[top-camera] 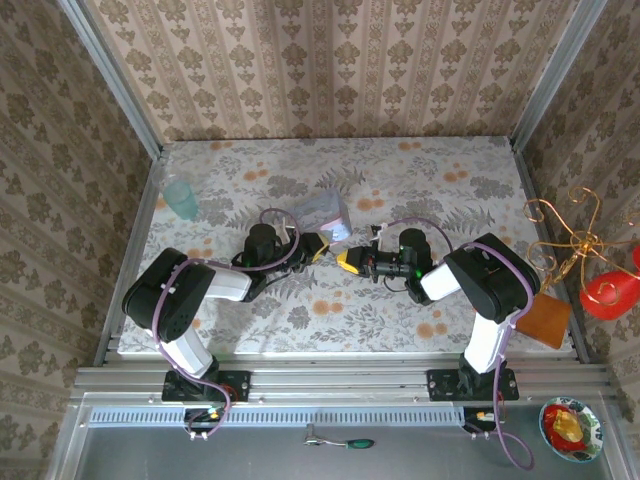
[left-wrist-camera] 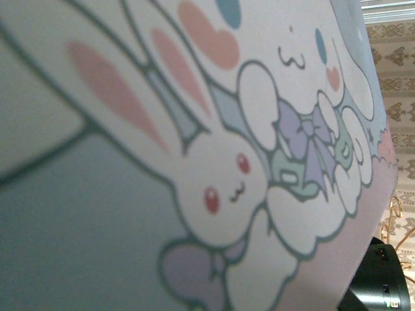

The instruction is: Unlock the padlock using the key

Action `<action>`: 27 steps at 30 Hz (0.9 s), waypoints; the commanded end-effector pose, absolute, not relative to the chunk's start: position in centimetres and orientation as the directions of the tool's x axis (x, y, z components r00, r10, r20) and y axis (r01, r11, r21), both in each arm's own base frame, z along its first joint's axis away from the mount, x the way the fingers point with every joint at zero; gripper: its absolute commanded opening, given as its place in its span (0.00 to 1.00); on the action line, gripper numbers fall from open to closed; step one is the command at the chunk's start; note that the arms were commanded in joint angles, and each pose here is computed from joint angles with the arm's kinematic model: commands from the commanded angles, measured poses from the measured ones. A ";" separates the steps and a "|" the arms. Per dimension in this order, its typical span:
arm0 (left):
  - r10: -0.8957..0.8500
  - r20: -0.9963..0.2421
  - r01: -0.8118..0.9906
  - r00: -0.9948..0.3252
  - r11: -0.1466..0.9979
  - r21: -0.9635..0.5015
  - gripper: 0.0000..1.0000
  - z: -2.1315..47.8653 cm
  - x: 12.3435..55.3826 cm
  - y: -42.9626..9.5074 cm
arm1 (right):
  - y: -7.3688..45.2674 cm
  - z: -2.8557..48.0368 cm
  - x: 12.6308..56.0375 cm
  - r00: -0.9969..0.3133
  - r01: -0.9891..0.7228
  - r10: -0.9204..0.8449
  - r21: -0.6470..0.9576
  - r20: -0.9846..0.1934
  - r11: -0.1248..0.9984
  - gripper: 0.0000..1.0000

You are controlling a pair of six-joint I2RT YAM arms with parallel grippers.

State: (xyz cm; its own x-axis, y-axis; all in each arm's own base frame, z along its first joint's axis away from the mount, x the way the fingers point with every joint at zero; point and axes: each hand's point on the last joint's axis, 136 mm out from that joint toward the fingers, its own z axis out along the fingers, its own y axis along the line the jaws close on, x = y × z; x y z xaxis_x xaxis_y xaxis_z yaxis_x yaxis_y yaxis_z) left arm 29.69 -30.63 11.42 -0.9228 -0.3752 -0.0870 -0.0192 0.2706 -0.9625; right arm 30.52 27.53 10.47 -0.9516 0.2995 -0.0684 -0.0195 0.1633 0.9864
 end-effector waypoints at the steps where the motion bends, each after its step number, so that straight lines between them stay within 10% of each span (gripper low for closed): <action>1: -0.142 -0.177 0.145 -0.974 0.215 -0.966 0.13 15.2 25.3 -33.4 | 26.3 11.1 33.0 -0.896 -0.039 0.429 0.983 -0.113 0.177 0.00; 27: -0.209 -0.225 0.077 -0.952 0.547 -0.833 0.22 9.2 28.6 -29.2 | 26.5 7.6 28.5 -0.926 -0.011 0.355 0.949 -0.129 0.316 0.00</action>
State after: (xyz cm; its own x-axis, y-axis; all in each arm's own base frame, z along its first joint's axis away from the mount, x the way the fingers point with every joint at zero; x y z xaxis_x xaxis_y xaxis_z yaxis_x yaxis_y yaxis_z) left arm 27.77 -29.88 8.95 -0.9647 -0.2179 -0.1478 0.0290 0.4699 -0.8822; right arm 28.71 26.92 7.33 -0.9347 0.3465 -0.0794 0.0242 0.2849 0.9582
